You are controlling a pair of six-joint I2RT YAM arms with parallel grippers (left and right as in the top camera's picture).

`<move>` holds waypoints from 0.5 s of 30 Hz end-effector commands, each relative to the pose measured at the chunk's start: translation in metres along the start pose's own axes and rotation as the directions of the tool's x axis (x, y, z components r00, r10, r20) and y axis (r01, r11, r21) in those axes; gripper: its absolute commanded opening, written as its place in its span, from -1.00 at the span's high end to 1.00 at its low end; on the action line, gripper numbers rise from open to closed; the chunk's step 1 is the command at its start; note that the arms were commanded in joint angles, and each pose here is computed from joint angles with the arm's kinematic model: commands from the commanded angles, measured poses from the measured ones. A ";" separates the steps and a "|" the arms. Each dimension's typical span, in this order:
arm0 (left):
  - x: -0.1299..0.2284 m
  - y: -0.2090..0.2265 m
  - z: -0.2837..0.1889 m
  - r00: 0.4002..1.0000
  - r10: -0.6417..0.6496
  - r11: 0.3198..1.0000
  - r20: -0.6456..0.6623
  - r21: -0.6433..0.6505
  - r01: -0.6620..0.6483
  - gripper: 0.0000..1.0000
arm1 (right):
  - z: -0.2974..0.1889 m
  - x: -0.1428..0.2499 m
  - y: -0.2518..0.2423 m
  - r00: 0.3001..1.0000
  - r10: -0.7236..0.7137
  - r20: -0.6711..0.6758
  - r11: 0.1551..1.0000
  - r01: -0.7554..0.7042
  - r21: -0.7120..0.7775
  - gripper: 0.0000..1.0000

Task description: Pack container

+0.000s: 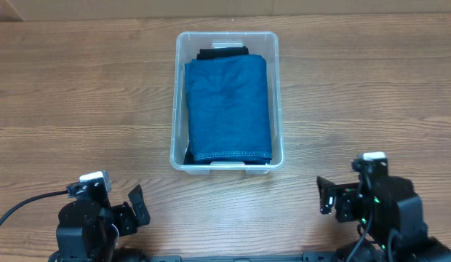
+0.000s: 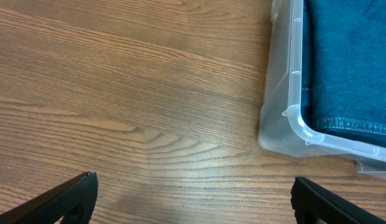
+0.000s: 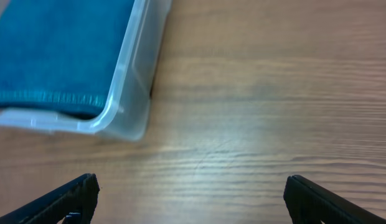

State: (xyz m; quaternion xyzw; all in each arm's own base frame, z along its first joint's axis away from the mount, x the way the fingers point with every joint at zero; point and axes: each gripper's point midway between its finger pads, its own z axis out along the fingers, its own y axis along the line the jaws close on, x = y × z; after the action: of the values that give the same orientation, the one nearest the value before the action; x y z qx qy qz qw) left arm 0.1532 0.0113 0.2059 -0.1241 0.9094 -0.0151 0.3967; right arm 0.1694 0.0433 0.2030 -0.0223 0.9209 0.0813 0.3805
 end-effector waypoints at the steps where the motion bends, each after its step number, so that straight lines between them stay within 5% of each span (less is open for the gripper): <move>1: 0.000 0.002 0.000 1.000 -0.014 1.000 0.007 -0.011 0.014 -1.00 | -0.034 -0.017 -0.014 0.970 0.054 0.237 0.998 -0.061 0.022 -1.00; 6: 0.000 0.002 0.000 1.000 -0.014 1.000 0.007 -0.011 0.014 -1.00 | -0.053 -0.039 -0.013 0.851 -0.098 0.517 0.995 0.079 0.059 -1.00; 15: 0.000 0.002 0.000 1.000 -0.014 1.000 0.007 -0.011 0.014 -1.00 | 0.011 -0.067 -0.020 0.666 -0.095 0.740 0.995 0.069 0.066 -1.00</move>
State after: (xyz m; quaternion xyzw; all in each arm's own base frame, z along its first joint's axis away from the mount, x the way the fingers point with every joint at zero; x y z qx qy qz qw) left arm 0.1531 0.0113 0.2056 -0.1243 0.9095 -0.0151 0.3964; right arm 0.2167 0.0239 0.2498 -0.0200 0.7036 0.0565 0.7080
